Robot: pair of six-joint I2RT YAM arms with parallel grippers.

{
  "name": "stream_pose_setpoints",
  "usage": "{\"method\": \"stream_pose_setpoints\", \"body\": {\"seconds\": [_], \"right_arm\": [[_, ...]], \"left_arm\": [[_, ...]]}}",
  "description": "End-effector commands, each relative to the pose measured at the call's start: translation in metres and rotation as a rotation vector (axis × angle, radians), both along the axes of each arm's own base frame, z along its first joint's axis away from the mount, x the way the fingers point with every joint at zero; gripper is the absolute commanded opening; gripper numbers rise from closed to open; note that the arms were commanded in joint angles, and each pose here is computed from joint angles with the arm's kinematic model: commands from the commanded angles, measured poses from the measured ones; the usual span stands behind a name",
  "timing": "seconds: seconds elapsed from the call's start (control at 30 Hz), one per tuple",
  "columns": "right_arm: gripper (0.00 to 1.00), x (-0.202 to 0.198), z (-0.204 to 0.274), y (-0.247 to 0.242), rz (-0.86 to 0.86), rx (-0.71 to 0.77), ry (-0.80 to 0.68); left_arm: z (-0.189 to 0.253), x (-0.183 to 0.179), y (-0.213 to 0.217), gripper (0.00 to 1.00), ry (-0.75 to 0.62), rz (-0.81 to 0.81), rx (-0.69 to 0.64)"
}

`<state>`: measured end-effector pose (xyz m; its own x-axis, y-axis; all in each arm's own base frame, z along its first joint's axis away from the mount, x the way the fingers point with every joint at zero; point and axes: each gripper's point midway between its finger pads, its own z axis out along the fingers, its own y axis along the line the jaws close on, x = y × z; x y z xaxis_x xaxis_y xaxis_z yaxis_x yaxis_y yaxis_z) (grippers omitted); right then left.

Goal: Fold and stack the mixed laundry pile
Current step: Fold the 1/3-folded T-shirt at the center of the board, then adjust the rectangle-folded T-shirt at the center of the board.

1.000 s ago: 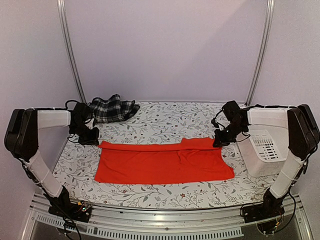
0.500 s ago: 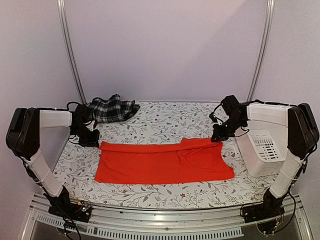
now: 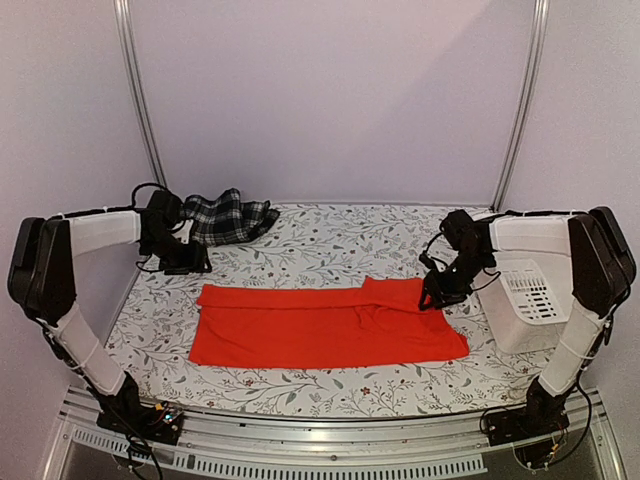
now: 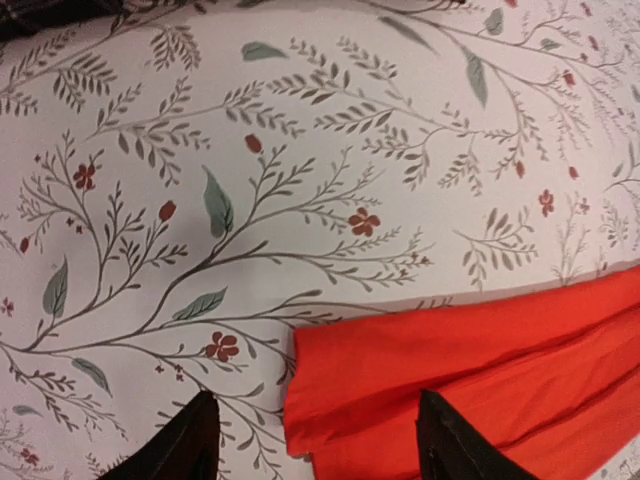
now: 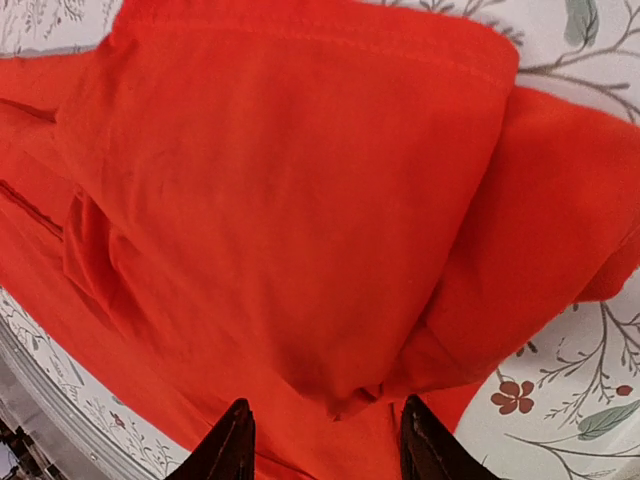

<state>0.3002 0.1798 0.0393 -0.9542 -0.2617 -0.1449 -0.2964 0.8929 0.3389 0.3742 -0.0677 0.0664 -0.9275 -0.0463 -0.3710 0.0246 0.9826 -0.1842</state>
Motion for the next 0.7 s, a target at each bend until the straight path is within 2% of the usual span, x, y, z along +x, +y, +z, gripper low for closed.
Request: {"method": "stream_pose_setpoints", "body": {"seconds": [0.0, 0.1, 0.23, 0.37, 0.53, 0.67], "right_arm": [[0.49, 0.045, 0.056, 0.012, -0.052, 0.104, -0.147], [0.47, 0.075, 0.074, 0.015, -0.083, 0.141, -0.188], [0.45, 0.099, 0.058, 0.014, -0.096, 0.116, -0.160], [0.43, 0.107, 0.036, 0.011, -0.098, 0.096, -0.125], [0.42, 0.109, 0.004, 0.006, -0.102, 0.047, -0.079], [0.46, 0.110, -0.010, 0.002, -0.107, 0.017, -0.064]], "left_arm": [[0.079, 0.033, -0.045, 0.69, -0.250, -0.124, -0.075], [0.098, 0.043, -0.073, 0.69, -0.294, -0.178, -0.105], [0.105, 0.045, -0.121, 0.68, -0.321, -0.271, -0.211], [0.093, 0.044, -0.158, 0.67, -0.293, -0.333, -0.203], [0.080, 0.042, -0.181, 0.66, -0.257, -0.358, -0.196], [0.077, 0.039, -0.188, 0.66, -0.250, -0.370, -0.190]]}}
